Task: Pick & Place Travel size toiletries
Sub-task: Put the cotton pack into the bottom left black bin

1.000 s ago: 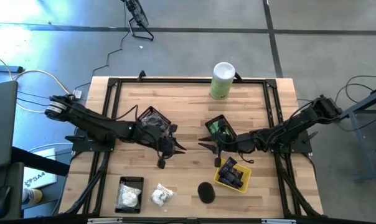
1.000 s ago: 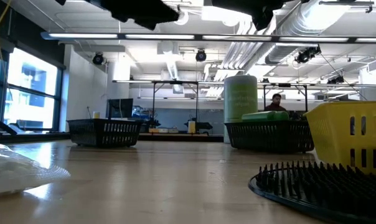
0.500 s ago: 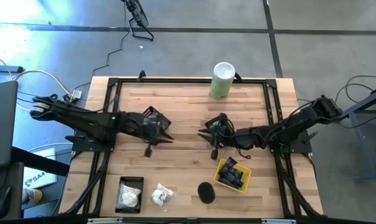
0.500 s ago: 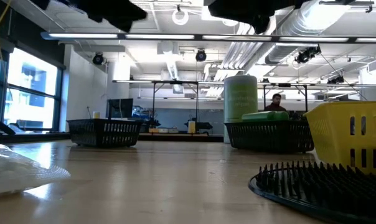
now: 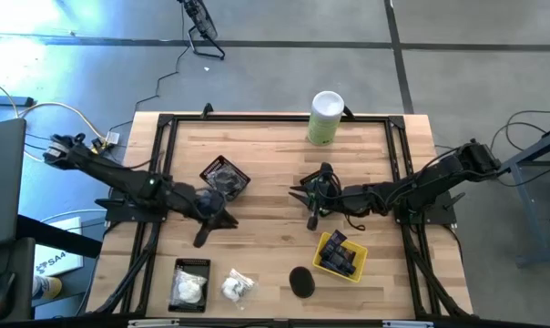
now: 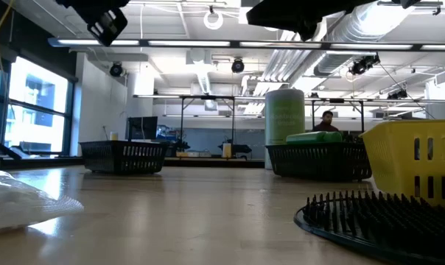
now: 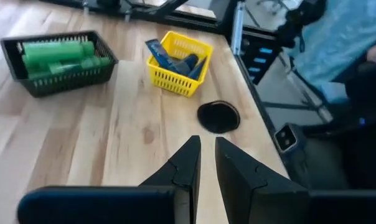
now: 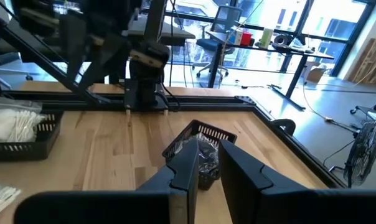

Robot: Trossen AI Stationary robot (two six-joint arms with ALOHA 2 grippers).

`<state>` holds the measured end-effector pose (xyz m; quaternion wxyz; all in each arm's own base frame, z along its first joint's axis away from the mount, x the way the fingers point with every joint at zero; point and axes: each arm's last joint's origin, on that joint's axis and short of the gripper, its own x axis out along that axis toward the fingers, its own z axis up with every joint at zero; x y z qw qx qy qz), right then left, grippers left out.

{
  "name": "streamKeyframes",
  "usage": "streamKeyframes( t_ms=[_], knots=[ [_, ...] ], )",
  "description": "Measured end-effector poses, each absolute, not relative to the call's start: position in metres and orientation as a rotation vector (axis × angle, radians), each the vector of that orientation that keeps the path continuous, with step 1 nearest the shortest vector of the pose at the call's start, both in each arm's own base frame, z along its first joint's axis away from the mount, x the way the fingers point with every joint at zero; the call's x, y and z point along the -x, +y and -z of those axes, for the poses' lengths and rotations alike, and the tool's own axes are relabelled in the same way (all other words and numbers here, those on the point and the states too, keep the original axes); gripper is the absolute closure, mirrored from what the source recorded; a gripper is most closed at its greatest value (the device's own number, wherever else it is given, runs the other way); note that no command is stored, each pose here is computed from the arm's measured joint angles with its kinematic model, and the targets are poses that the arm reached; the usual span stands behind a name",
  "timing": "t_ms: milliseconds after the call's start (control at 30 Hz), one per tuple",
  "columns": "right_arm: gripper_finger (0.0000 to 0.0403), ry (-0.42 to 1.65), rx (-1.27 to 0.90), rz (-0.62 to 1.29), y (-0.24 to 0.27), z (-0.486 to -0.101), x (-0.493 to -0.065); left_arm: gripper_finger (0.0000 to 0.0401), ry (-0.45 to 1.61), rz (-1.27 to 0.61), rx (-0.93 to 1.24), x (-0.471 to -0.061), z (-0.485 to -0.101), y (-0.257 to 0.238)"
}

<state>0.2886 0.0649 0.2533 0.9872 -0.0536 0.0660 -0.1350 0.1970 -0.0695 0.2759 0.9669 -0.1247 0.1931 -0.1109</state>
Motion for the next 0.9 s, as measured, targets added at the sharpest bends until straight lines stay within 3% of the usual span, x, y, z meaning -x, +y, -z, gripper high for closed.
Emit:
streamKeyframes(
  t_ms=[300,467,567,900],
  knots=[
    [0.0348,0.156,0.109,0.245,0.066,-0.251,-0.288,0.0356,0.472,0.089,0.402,-0.201,-0.250,-0.117],
    [0.0348,0.159,0.107,0.206,0.067,-0.250,-0.289,0.0380,0.490,0.084,0.480,-0.204,-0.235,-0.146],
    [0.0348,0.160,0.106,0.187,0.067,-0.250,-0.289,0.0398,0.506,0.081,0.494,-0.208,-0.235,-0.162],
    [0.0348,0.167,0.035,0.185,0.068,-0.249,-0.289,0.0400,0.621,0.032,0.396,-0.234,-0.248,-0.209]
  ],
)
